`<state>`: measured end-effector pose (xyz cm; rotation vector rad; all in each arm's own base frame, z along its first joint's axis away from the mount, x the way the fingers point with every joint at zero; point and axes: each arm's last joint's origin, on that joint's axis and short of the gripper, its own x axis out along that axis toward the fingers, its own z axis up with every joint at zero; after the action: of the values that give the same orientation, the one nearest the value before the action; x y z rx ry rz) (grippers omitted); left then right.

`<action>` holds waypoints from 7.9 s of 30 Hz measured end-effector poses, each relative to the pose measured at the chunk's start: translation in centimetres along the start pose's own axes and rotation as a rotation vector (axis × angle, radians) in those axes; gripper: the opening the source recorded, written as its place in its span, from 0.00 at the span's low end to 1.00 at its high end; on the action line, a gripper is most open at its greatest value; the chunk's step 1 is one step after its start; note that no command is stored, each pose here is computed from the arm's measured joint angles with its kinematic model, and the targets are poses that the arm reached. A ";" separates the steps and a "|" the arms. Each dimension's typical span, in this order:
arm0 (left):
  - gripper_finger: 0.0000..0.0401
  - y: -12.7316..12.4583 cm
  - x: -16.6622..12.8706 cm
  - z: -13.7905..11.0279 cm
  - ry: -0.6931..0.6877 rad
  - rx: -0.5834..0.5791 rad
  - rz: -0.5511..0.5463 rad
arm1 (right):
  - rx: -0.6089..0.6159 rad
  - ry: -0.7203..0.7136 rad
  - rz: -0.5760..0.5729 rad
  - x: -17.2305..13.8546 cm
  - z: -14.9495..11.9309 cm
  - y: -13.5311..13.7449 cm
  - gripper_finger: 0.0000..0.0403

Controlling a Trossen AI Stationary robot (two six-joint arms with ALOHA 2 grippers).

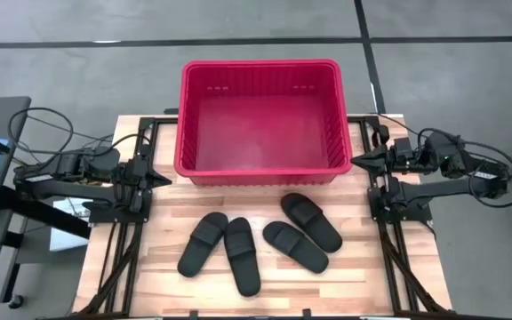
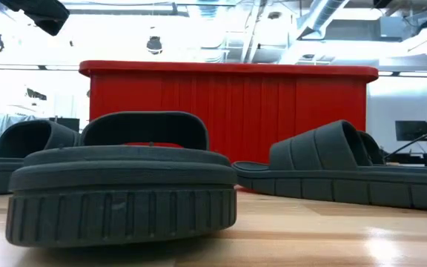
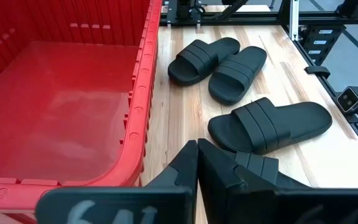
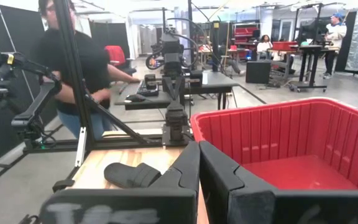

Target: Pick and place slides into bin

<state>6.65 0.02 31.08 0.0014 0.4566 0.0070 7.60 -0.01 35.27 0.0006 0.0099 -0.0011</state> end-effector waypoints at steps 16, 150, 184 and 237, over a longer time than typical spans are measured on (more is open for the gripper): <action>0.00 0.0 0.0 0.0 0.000 0.000 0.000 | 0.000 0.000 0.000 0.0 0.0 0.0 0.00; 0.00 -8.9 6.0 13.2 -0.522 -0.464 -0.380 | 0.000 0.000 0.000 0.0 0.0 0.0 0.00; 0.00 -14.0 9.2 2.2 0.620 -0.413 -0.252 | 0.000 0.001 0.000 0.0 0.0 0.0 0.00; 0.42 -21.7 14.5 -5.1 0.734 0.431 -0.320 | 0.000 0.000 0.000 0.0 0.0 0.0 0.00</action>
<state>17.57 -21.54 20.05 0.3597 1.1803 -0.4172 7.59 0.00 35.26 0.0006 0.0103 -0.0008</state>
